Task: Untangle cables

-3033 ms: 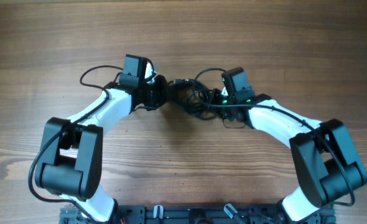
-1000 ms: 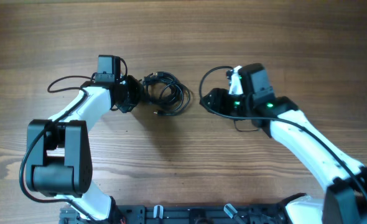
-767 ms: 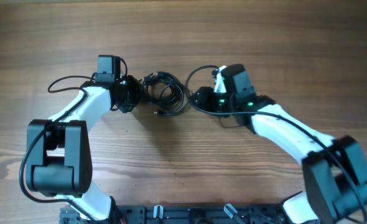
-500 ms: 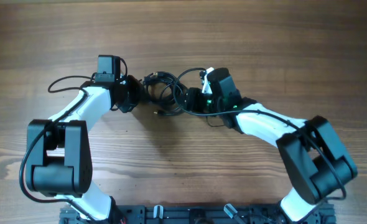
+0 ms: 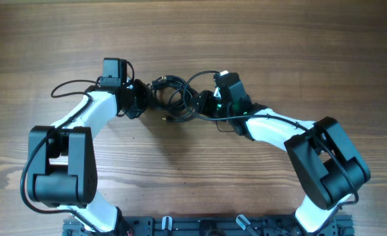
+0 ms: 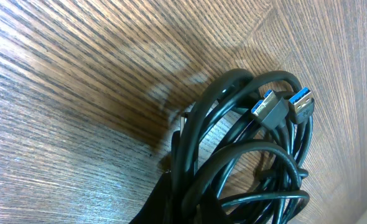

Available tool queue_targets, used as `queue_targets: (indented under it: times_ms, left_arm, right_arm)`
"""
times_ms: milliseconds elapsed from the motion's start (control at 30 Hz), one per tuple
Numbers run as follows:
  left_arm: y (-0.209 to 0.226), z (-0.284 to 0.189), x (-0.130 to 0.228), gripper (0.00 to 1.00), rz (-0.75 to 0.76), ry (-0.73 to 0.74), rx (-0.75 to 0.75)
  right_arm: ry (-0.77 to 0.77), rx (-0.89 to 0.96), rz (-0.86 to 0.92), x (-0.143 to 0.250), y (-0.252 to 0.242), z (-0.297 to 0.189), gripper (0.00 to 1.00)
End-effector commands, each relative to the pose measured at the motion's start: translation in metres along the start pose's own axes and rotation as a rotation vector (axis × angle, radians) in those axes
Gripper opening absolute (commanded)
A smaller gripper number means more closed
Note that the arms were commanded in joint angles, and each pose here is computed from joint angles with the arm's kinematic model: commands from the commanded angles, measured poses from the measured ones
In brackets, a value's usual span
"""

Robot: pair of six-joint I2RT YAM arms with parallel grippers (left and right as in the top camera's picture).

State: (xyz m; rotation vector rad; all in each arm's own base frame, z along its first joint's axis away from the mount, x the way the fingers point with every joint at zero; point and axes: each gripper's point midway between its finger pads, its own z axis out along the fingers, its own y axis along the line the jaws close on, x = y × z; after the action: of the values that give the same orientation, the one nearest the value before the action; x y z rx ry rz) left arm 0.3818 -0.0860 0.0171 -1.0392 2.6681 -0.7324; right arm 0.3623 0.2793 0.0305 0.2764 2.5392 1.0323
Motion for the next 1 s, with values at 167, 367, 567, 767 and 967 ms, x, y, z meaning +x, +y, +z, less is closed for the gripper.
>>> queue_targets:
  times_ms: [167, 367, 567, 767, 967]
  left_arm:
    - [0.001, 0.003, 0.005, 0.04, -0.008, 0.019, 0.002]
    - [0.001, 0.003, 0.005, 0.04, -0.008, 0.019, 0.002]
    - [0.001, 0.003, 0.005, 0.04, -0.008, 0.019, 0.002]
    - [0.001, 0.003, 0.005, 0.04, -0.008, 0.019, 0.002]
    - [0.001, 0.003, 0.005, 0.04, -0.008, 0.019, 0.002]
  right_arm:
    - [0.003, 0.019, -0.012, 0.008, 0.0, 0.008, 0.34]
    - [-0.021, 0.042, -0.021, 0.008, -0.001, 0.009, 0.34]
    - [-0.016, 0.04, -0.023, 0.011, 0.0, 0.01, 0.34]
    - [-0.004, 0.048, 0.002, 0.015, -0.01, 0.022, 0.34]
    - [0.025, 0.032, 0.005, 0.022, -0.015, 0.031, 0.29]
